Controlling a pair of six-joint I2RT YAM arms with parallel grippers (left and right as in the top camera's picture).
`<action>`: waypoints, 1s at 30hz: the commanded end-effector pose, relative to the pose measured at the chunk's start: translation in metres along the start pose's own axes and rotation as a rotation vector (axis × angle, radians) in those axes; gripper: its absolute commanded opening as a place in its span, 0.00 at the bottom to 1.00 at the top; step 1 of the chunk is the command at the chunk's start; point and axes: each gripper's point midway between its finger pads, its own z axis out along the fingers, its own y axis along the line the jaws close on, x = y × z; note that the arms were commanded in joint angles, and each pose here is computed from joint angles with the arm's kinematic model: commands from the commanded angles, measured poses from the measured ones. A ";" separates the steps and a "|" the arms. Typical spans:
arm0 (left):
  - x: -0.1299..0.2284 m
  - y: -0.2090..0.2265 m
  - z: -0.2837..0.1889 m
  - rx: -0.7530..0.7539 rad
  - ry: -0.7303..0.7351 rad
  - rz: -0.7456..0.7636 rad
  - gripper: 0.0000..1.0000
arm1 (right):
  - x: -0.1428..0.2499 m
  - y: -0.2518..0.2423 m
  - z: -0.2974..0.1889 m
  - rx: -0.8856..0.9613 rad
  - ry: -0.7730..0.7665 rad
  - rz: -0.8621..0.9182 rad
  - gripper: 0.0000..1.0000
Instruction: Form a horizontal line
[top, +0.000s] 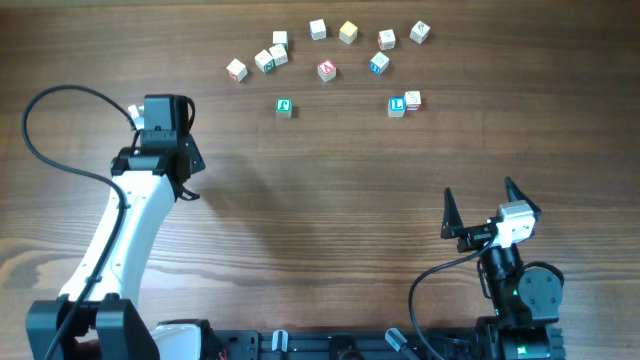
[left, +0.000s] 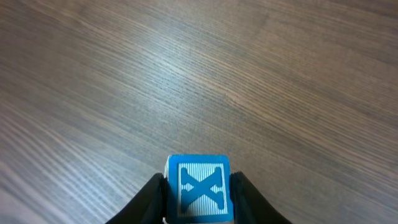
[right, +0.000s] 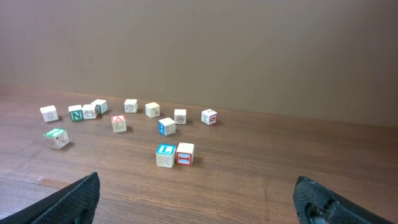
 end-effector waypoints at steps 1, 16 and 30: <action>0.019 -0.001 0.020 -0.002 0.042 0.012 0.24 | -0.002 0.000 0.000 0.004 -0.010 -0.015 1.00; 0.037 -0.037 0.058 0.123 0.109 0.032 0.33 | -0.002 0.000 0.000 0.004 -0.011 -0.015 1.00; 0.035 -0.040 0.058 0.153 0.080 0.330 0.31 | -0.002 0.000 0.000 0.004 -0.010 -0.015 1.00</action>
